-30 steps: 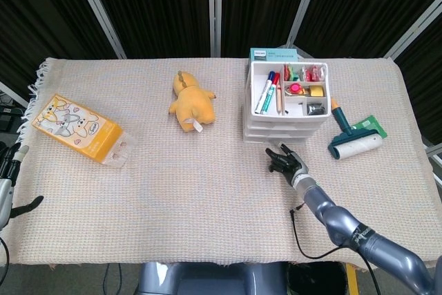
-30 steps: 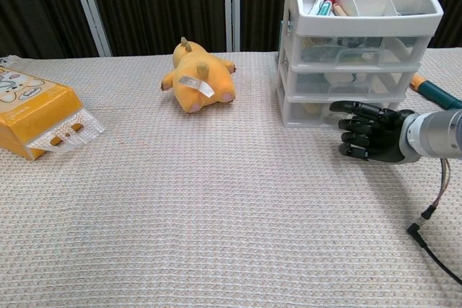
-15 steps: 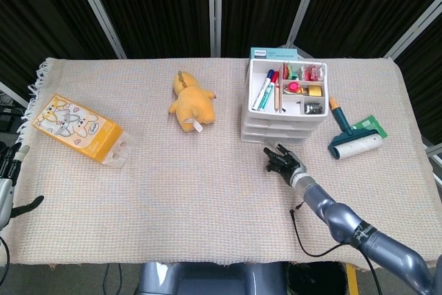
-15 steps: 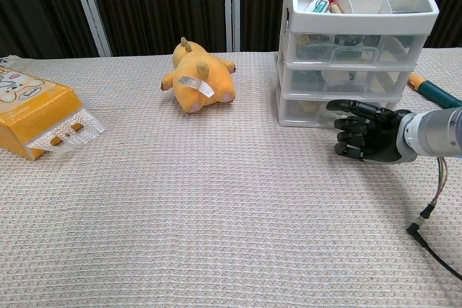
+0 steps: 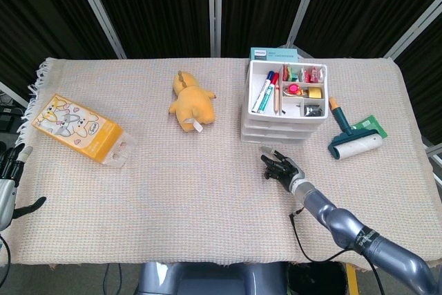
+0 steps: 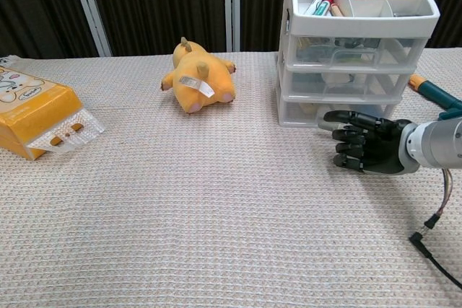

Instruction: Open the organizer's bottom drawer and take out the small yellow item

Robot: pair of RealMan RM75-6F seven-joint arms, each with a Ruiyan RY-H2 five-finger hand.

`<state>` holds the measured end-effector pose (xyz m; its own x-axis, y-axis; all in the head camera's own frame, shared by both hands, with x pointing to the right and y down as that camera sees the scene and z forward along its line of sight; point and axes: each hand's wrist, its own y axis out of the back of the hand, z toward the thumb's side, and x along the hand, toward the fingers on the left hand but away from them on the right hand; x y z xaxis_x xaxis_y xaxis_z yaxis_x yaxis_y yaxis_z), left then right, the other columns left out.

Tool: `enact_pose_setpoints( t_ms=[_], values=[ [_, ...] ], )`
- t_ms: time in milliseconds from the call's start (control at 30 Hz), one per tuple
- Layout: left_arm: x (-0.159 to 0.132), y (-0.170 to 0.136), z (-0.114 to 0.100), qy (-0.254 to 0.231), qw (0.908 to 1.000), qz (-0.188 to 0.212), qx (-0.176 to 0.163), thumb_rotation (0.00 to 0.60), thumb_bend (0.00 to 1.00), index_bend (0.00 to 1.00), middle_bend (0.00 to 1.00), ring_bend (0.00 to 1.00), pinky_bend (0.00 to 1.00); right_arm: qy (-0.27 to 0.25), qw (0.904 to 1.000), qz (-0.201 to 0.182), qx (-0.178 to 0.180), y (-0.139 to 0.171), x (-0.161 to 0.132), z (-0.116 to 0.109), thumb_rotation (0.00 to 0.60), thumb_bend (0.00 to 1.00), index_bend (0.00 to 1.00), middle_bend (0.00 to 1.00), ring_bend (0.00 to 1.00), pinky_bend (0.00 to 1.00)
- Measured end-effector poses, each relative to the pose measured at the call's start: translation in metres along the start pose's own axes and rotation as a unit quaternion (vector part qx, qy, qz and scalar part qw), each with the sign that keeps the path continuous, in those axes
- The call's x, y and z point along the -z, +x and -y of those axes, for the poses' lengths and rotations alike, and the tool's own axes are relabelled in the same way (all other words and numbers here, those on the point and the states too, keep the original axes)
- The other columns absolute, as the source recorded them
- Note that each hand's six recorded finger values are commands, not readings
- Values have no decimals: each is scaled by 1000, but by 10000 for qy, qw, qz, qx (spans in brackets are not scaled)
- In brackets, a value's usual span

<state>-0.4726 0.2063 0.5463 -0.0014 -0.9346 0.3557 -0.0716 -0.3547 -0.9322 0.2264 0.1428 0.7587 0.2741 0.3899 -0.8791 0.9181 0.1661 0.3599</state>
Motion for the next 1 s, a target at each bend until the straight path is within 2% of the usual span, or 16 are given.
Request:
enact_pose_setpoints(
  t_ms=[200,700,1000],
  values=[
    [1,0,0,-19,10000,-6,1,600,20,0,0,0,0,-31,9998,-170,135,-2,-7,-4,600,270,242,890,908,742],
    [2,1,0,-30,10000,-18,16,600,19,0,0,0,0,-308,9989,-233,260,-14,-12,-8,600,269,264,890,908,742],
    [3,2,0,-38,10000,-28,35,600,19,0,0,0,0,-530,9981,-225,219,-17,-14,-5,600,272,332,890,908,742]
  ],
)
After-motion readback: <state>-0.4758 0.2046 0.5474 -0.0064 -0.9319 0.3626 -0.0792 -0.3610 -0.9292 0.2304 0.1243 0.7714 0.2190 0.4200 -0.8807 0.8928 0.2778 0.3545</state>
